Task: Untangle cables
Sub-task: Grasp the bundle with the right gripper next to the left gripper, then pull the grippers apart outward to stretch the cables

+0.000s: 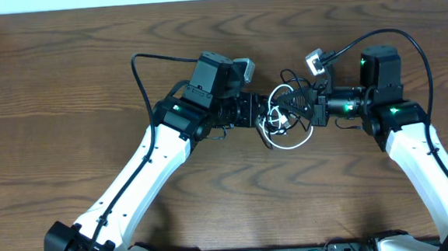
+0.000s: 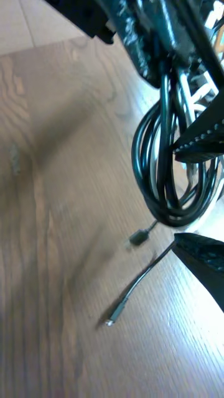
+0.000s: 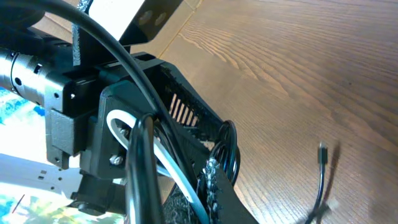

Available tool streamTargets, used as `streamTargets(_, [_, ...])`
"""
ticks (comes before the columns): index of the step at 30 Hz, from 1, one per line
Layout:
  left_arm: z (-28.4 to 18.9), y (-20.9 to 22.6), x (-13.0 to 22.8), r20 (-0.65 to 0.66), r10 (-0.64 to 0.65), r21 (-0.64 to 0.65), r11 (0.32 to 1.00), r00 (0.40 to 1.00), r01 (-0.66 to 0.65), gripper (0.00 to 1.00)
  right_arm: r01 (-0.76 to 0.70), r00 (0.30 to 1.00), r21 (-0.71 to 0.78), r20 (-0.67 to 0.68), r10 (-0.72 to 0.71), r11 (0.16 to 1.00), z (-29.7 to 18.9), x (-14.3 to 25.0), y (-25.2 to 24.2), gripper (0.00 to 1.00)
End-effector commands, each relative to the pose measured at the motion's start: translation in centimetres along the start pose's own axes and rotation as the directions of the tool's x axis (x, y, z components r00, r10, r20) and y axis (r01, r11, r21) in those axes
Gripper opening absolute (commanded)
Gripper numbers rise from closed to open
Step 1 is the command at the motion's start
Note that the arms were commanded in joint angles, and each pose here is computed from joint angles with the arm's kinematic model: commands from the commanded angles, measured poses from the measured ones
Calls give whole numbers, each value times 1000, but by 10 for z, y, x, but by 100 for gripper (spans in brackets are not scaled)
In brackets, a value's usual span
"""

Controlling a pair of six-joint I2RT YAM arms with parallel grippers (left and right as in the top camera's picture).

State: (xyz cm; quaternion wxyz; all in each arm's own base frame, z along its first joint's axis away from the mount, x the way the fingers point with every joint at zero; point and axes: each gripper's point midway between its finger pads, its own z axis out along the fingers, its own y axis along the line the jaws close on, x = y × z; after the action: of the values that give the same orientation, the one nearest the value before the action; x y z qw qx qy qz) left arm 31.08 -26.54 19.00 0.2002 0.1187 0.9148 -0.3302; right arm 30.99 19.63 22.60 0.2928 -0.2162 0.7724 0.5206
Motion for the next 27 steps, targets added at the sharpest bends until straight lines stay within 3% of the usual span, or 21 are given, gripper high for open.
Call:
streamTargets(1, [2,11,0,4,8,-44,999,1000,-7,42,7,1000,-41,4,-7,999,-1,-5,9,1])
streamTargets(13, [15,16,5,-8,0,-38,999,1000,0,41,3,1000,-42,3,-3,999,-1,-5,10,1])
streamTargets(17, [16,14,3,-1,3,-25,1000,1000,-3,9,0,1000,-32,5,1,999,-1,-6,8,1])
streamTargets(19, [16,15,3,-4,2,-27,1000,1000,-2,8,-9,1000,-6,5,9,1000,-1,-5,3,2])
streamTargets(23, [16,17,3,-4,-2,-34,999,1000,2,7,-55,998,100,-1,56,993,-2,1,-15,8])
streamTargets(27, [12,26,3,-6,-21,-59,998,1000,20,7,-134,989,349,-9,147,927,-13,18,-58,7])
